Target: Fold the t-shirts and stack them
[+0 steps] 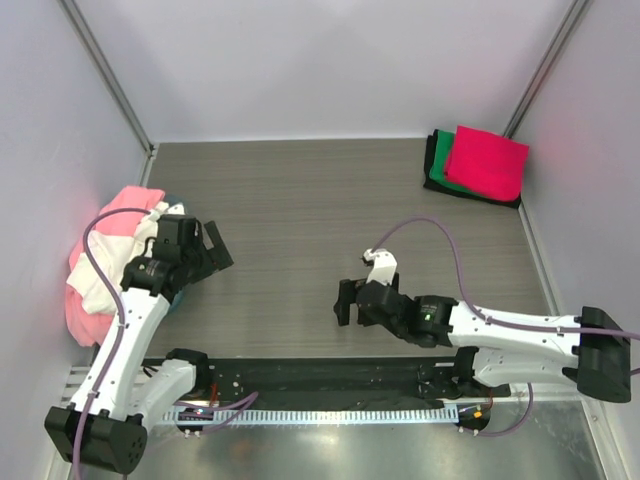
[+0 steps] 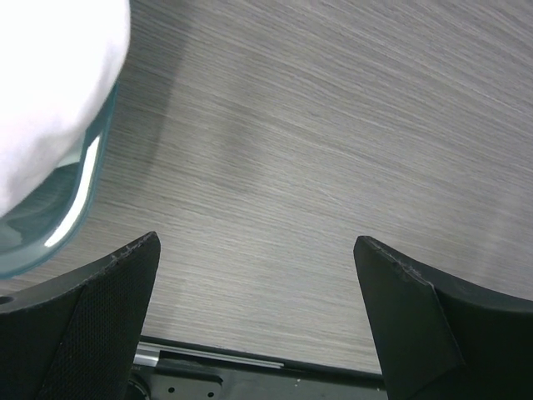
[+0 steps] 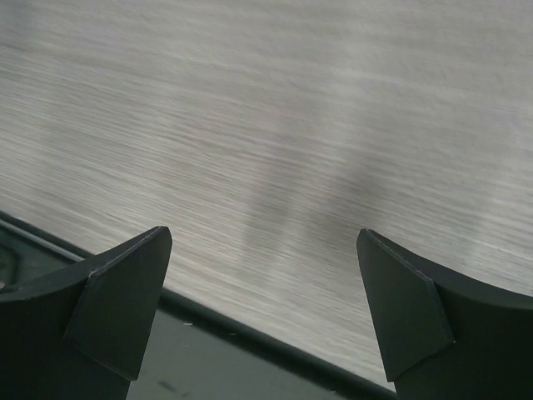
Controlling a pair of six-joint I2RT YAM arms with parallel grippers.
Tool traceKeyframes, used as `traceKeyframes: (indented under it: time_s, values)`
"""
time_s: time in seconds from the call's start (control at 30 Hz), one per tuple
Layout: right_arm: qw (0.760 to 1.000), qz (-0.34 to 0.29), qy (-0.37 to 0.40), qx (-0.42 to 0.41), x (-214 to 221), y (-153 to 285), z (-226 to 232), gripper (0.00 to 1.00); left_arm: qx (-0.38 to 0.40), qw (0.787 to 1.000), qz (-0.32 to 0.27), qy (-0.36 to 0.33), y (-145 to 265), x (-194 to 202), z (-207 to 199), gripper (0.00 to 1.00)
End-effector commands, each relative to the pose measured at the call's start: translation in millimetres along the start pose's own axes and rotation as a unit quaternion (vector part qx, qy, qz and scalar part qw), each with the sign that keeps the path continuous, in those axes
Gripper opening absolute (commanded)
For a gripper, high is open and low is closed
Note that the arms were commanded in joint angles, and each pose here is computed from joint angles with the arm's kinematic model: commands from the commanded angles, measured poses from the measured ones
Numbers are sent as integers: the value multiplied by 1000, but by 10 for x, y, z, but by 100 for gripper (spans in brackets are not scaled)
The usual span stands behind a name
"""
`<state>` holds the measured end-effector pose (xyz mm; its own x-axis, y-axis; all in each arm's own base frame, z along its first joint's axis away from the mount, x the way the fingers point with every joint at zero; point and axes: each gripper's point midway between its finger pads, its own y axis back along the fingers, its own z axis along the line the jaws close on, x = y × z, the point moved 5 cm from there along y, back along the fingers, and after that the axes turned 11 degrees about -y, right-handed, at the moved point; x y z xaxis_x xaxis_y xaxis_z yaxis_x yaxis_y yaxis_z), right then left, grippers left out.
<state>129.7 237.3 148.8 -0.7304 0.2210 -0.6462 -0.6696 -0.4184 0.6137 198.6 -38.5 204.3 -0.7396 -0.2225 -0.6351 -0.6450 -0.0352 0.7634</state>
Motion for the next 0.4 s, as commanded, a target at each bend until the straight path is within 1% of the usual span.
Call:
traceKeyframes:
  time_s: [0.0, 0.07, 0.17, 0.2, 0.3, 0.37]
  values:
    - [998, -41, -43, -31, 21, -66, -45, 100, -15, 999, -44, -2, 36, -123, 47, 100]
    - [995, -54, -58, -54, 74, -80, -120, 100, -30, 998, -60, 1, 68, -136, 102, 100]
    - [994, -71, -65, -54, 116, -106, -242, 100, -63, 995, -77, 10, 89, -143, 198, 100]
    - [994, -74, -65, -51, 126, -119, -269, 100, -69, 995, -74, 15, 83, -129, 215, 100]
    - [994, -68, -62, -52, 222, -198, -318, 100, -83, 994, -75, 14, 97, -146, 245, 100]
    - [994, -72, -69, -37, 240, -254, -345, 100, -96, 992, -83, 14, 99, -199, 270, 100]
